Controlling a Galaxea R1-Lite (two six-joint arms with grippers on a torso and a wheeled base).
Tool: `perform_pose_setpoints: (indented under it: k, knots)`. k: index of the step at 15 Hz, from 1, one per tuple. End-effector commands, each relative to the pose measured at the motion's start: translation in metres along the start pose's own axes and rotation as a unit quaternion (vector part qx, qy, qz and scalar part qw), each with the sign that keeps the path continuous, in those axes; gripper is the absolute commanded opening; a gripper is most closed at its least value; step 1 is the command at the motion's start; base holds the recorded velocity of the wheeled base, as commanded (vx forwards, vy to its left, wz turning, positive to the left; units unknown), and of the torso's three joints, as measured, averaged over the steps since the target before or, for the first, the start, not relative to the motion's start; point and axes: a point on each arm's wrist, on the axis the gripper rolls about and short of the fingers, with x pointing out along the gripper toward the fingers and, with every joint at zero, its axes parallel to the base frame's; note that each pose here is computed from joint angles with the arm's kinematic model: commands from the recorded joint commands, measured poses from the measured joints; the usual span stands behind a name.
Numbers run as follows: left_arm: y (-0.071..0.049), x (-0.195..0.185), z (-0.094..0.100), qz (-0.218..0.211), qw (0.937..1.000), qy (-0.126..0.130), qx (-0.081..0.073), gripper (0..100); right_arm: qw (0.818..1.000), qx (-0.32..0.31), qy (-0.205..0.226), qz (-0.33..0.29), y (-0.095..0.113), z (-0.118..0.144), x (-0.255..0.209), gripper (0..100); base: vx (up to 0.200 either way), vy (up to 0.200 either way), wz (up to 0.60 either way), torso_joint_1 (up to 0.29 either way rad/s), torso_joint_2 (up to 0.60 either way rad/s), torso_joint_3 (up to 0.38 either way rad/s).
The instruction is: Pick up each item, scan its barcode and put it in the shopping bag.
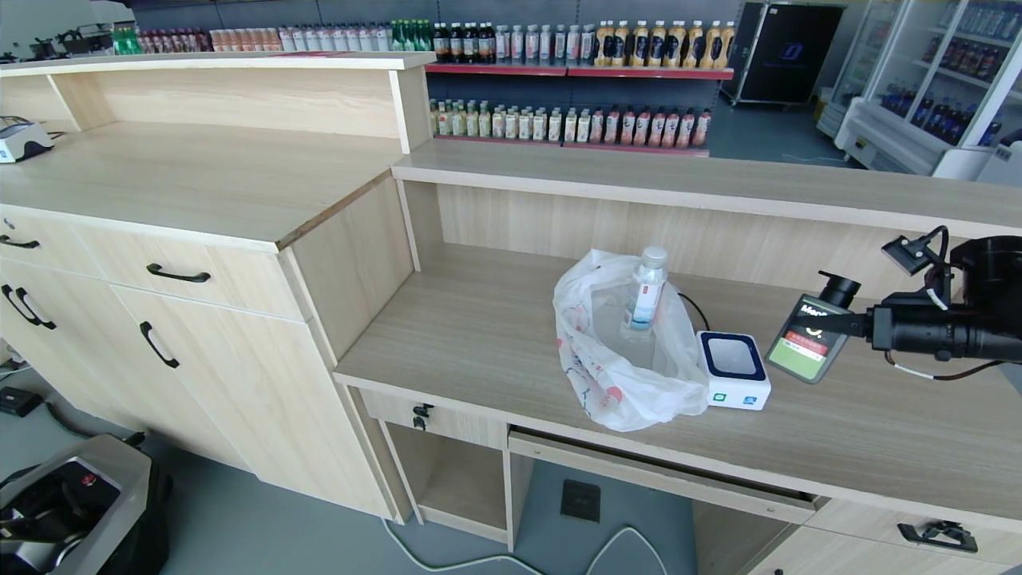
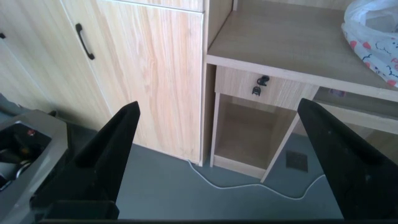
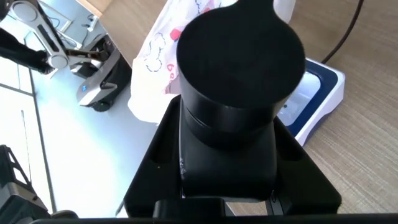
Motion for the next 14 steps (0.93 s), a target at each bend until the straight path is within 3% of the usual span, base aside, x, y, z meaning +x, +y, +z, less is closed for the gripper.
perform_pose_setpoints:
  k: [1, 8, 14]
  knots:
    - [0.000, 0.000, 0.000, 0.000, 1.0000, 0.000, 0.000, 100, 1.000, 0.002, 0.004, 0.007, -0.003, -0.003, 0.008, 0, 0.000, 0.000, 0.00, 0.000, 0.00, 0.000]
    - [0.000, 0.000, 0.000, 0.000, 1.0000, 0.000, 0.000, 100, 1.000, -0.002, 0.001, 0.006, -0.022, -0.001, 0.018, 0, 0.000, 0.000, 0.00, 0.000, 0.00, 0.000]
    - [0.000, 0.000, 0.000, 0.000, 1.0000, 0.000, 0.000, 100, 1.000, -0.003, 0.004, 0.012, -0.027, -0.002, 0.026, 0, 0.000, 0.000, 0.00, 0.000, 0.00, 0.000]
